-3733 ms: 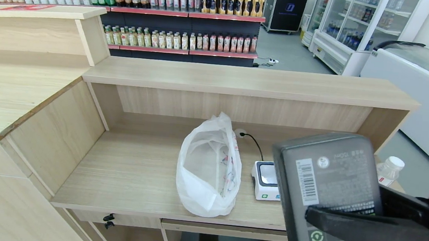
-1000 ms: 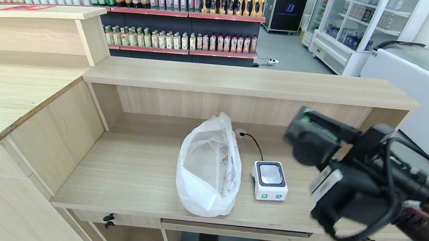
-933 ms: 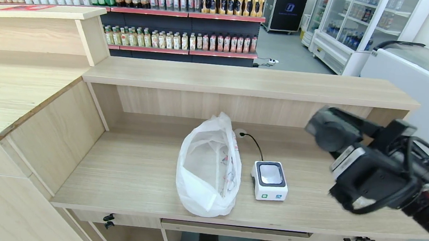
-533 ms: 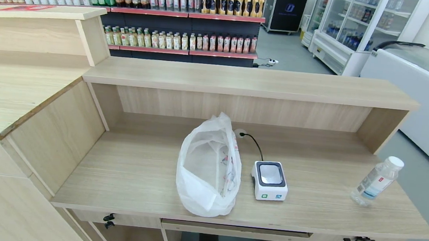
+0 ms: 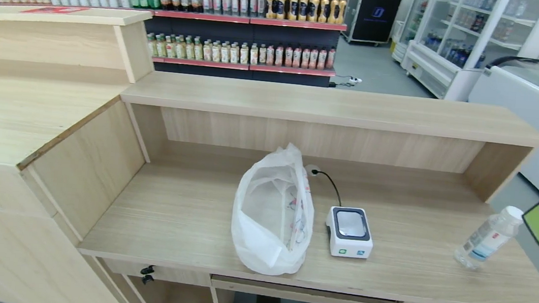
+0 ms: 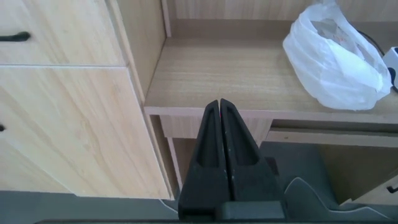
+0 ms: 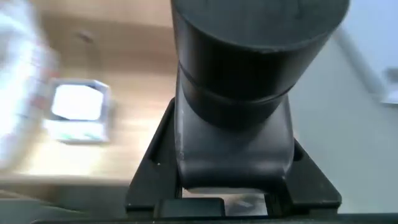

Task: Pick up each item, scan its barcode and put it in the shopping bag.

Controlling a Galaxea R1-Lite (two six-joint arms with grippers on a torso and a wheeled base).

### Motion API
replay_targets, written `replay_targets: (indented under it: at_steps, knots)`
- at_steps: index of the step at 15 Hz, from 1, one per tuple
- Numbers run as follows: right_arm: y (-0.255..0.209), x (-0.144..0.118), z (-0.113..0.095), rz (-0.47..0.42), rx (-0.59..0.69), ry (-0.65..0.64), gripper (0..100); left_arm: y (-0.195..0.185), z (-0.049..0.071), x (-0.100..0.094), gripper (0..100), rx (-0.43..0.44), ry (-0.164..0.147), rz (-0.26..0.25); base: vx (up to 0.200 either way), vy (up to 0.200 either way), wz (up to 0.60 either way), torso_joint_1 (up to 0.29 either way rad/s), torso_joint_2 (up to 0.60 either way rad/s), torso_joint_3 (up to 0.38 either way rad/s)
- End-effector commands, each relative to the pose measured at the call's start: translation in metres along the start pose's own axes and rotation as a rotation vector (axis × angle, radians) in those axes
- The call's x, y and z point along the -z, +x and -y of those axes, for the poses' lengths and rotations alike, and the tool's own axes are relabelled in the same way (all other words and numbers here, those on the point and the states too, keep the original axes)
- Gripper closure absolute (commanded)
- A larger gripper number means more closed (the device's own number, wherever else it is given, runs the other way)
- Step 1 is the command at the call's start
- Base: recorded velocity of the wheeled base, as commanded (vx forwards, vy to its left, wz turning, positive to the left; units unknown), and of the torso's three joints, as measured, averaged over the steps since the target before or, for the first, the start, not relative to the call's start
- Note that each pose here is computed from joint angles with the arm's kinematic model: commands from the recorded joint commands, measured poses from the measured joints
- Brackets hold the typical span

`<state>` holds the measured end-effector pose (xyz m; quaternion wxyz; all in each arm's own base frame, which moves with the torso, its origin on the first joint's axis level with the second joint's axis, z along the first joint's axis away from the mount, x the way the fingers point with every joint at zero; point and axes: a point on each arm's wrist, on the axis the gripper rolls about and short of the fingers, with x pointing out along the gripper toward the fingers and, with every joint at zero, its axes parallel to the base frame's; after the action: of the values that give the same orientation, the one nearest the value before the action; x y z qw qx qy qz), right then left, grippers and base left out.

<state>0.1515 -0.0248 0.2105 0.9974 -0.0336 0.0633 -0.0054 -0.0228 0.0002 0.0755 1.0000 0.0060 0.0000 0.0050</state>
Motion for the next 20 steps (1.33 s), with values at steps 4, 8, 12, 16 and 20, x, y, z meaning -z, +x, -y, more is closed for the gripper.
replay_targets:
  at_steps: [4,8,12,16,20]
  knots:
    - [0.082,0.023,0.006,-0.213,-0.154,0.369,100,0.0,0.0,0.0,100,-0.001,0.0,0.0,0.0,0.0,0.0,0.0,0.0,0.0]
    - [0.121,0.033,0.007,-0.15,-0.39,0.377,100,0.0,0.0,0.0,100,-0.001,0.0,0.0,0.0,0.0,0.0,-0.058,0.13,0.059]
    - [0.145,0.054,0.003,-0.19,-0.437,0.386,100,0.0,0.0,0.0,100,-0.001,0.0,0.0,0.0,0.0,0.0,0.0,0.0,0.0]
    - [0.16,0.067,-0.012,-0.218,-0.512,0.389,100,0.0,0.0,0.0,100,-0.001,0.0,0.0,0.0,0.0,0.0,0.0,0.0,0.0]
    - [0.18,0.089,-0.026,-0.221,-0.532,0.376,100,0.0,0.0,0.0,100,-0.001,0.0,0.0,0.0,0.0,0.0,0.0,0.0,0.0]
